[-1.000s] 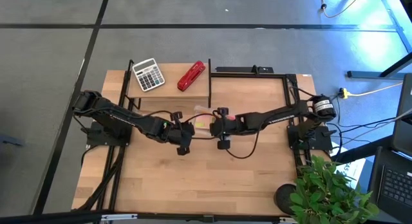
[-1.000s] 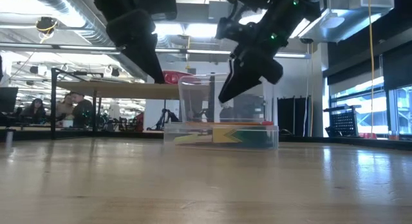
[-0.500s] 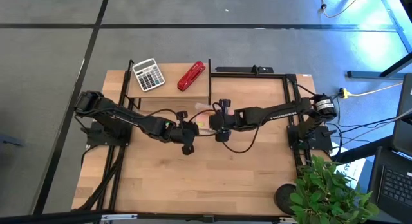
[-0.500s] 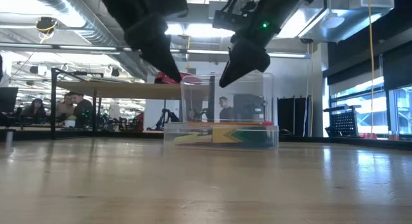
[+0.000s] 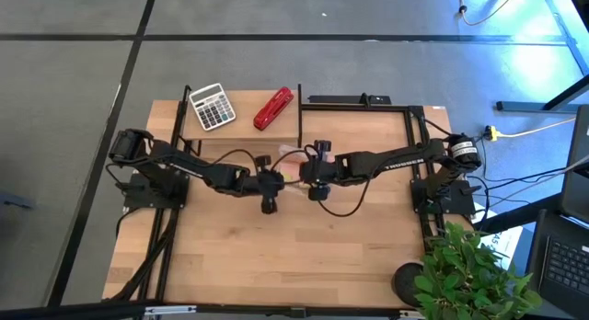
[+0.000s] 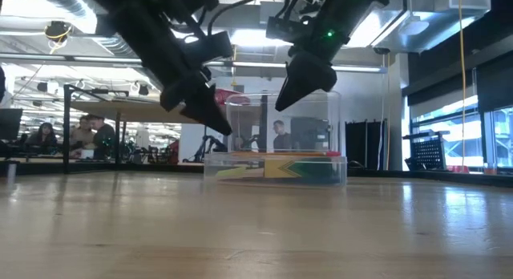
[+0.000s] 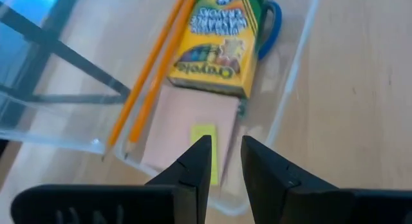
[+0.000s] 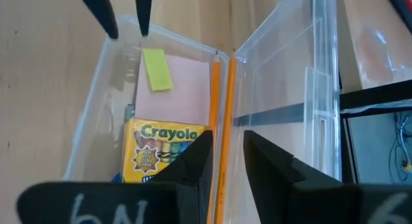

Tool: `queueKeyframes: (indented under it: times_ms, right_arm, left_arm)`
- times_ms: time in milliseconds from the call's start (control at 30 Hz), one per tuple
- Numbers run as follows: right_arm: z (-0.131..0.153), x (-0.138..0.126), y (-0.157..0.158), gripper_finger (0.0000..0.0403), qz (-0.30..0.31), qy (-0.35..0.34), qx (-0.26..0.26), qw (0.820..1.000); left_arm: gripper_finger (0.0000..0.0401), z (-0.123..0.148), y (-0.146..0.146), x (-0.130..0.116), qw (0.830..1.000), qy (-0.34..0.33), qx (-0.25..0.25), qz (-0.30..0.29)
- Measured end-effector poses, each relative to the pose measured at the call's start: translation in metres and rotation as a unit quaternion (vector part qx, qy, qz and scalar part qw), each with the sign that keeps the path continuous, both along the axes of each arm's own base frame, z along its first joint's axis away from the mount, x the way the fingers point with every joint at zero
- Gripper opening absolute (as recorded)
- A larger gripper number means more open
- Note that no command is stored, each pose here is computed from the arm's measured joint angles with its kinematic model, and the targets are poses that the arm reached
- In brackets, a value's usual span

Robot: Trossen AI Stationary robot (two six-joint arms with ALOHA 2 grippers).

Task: Pack school essentials
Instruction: Put the orange pencil into the supply box

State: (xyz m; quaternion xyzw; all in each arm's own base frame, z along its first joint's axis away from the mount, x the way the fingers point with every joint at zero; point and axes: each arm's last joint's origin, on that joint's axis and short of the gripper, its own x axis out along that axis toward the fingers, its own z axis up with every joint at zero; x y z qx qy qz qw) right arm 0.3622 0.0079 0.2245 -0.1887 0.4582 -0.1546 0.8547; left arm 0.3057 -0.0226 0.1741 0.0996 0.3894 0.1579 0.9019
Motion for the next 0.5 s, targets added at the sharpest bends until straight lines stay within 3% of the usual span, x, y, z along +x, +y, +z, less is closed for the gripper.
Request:
queueKeyframes:
  times_ms: [167, 500]
  right_arm:
    - [0.000, 0.000, 0.000, 0.0090, -0.006, -0.004, 0.004, 1.000]
    - [-0.001, -0.001, 0.000, 0.0090, -0.004, 0.002, 0.003, 1.000]
  left_arm:
    - [0.0078, -0.004, 0.008, 0.002, 0.999, -0.032, 0.006, 0.005]
    - [0.0078, -0.018, 0.010, 0.003, 1.000, 0.008, 0.003, -0.012]
